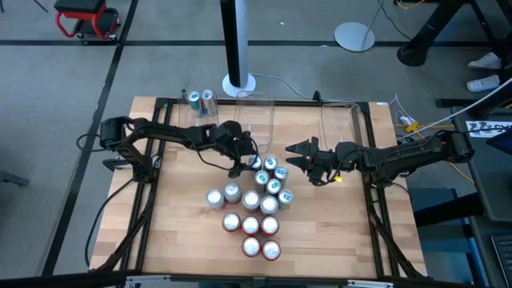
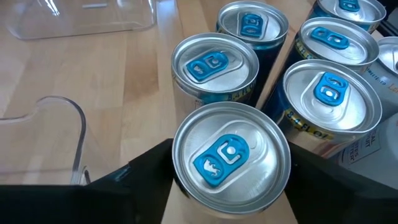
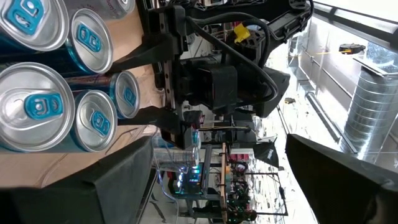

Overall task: Sort soda cans
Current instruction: Put the blue soda can into the left transparent bin

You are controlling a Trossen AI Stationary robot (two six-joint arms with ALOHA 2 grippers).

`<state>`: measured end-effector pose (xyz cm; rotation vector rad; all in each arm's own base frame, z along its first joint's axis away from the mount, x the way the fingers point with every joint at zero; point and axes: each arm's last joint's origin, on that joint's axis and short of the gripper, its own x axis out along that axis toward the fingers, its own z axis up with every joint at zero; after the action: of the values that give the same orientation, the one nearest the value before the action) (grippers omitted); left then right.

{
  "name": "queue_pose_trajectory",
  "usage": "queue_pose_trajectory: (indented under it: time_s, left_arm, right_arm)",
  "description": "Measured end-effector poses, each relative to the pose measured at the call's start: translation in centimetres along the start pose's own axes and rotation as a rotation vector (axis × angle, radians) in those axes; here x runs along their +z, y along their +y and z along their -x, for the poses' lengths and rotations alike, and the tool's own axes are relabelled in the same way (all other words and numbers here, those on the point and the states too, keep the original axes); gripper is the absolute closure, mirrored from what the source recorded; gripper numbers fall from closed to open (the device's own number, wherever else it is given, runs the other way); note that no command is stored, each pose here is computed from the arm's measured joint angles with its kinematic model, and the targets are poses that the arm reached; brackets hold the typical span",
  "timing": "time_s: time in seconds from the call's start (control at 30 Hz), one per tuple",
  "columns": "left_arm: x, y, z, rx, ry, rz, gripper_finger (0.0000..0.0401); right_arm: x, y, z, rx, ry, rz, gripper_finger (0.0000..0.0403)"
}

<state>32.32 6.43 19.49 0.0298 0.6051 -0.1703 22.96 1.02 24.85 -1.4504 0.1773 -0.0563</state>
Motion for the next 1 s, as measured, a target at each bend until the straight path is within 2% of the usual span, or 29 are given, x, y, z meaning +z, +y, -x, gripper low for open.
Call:
queue_pose_trajectory:
  time_s: [0.1, 0.4, 0.73, 0.9, 1.0]
  left_arm:
    - [0.0, 0.0, 0.0, 0.0, 0.0, -0.001, 0.0168]
    - [0.0, 0.0, 0.0, 0.003, -0.003, 0.02, 0.0157]
    - [0.3, 0.0, 0.3, 0.012, -0.02, 0.039, 0.0168]
    - [1.3, -0.3, 1.7, 0.02, -0.053, 0.039, 0.0163]
    - [1.8, -0.5, 3.0, 0.071, -0.052, 0.043, 0.0162]
  right_arm:
    - [0.0, 0.0, 0.0, 0.0, 0.0, 0.0, 0.0036]
    - [0.0, 0.0, 0.0, 0.0, 0.0, 0.0, 0.0036]
    - [0.0, 0.0, 0.0, 0.0, 0.0, 0.0, 0.0036]
    - [0.0, 0.0, 0.0, 0.0, 0.0, 0.0, 0.0036]
    - [0.0, 0.0, 0.0, 0.0, 0.0, 0.0, 0.0036]
